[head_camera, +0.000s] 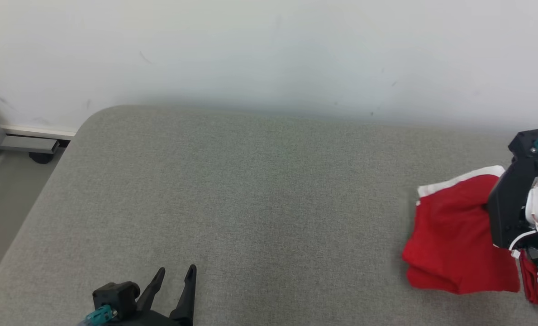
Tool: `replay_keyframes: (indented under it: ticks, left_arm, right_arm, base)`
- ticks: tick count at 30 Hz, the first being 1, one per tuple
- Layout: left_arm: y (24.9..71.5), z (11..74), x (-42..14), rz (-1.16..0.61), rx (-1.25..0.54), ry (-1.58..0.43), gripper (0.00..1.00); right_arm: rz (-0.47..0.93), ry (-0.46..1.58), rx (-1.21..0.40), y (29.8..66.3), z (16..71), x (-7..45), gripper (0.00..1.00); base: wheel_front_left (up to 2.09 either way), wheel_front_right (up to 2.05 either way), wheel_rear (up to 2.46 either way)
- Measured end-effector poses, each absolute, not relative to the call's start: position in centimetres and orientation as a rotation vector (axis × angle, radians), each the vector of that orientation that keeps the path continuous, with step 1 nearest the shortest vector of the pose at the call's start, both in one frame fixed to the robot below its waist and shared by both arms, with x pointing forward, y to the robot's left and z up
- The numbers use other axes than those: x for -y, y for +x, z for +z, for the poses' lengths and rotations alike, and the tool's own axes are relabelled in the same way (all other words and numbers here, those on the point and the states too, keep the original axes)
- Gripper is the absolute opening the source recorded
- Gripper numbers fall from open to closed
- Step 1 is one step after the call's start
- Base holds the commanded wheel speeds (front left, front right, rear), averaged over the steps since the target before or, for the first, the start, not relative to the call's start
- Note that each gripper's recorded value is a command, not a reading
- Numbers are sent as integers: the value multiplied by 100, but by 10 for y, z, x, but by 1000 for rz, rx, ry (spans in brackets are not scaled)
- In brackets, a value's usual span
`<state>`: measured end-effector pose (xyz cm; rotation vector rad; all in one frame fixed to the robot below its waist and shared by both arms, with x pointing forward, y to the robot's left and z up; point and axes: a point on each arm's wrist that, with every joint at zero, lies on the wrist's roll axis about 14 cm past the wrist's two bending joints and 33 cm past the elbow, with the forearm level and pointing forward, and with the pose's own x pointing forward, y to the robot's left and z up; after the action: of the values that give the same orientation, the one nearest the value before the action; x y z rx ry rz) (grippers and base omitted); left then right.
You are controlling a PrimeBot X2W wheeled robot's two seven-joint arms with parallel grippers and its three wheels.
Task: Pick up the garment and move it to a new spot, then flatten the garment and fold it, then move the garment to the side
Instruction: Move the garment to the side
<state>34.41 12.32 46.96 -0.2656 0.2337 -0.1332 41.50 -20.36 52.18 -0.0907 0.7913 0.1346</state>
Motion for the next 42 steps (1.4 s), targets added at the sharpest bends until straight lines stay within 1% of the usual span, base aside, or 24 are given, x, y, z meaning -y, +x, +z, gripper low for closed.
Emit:
replay_keyframes:
  ticks: [5, 11, 19, 22, 24, 25, 28, 31, 42]
  left_arm:
    - [347, 470, -124, -144, -234, -254, 100]
    - [353, 469, -123, -153, -240, -247, 100]
    - [370, 469, -120, -165, -244, -240, 100]
    - [372, 463, -121, -162, -262, -239, 100]
    - [380, 463, -120, -167, -267, -235, 100]
    - [382, 461, -125, -156, -273, -233, 100]
    - [383, 459, -129, -150, -279, -225, 100]
    - [383, 456, -128, -152, -288, -225, 100]
    - [385, 452, -125, -171, -306, -217, 100]
  right_arm:
    - [90, -39, -814, 415, 521, 222, 0]
    - [14, -23, -839, 418, 515, 251, 0]
    - [-63, -61, -854, 427, 507, 283, 0]
    - [-70, -85, -859, 430, 506, 291, 0]
    - [-78, -126, -856, 436, 507, 300, 0]
    - [-53, -192, -848, 441, 513, 304, 0]
    - [-50, -278, -885, 436, 513, 320, 0]
    - [-77, -330, -925, 430, 506, 334, 0]
    - [-187, -503, -914, 424, 520, 380, 0]
  base:
    - [0, 0, 0]
    - [0, 0, 0]
    - [0, 0, 0]
    - [0, 0, 0]
    - [0, 0, 0]
    - [0, 0, 0]
    - [0, 0, 0]
    - [0, 0, 0]
    - [0, 0, 0]
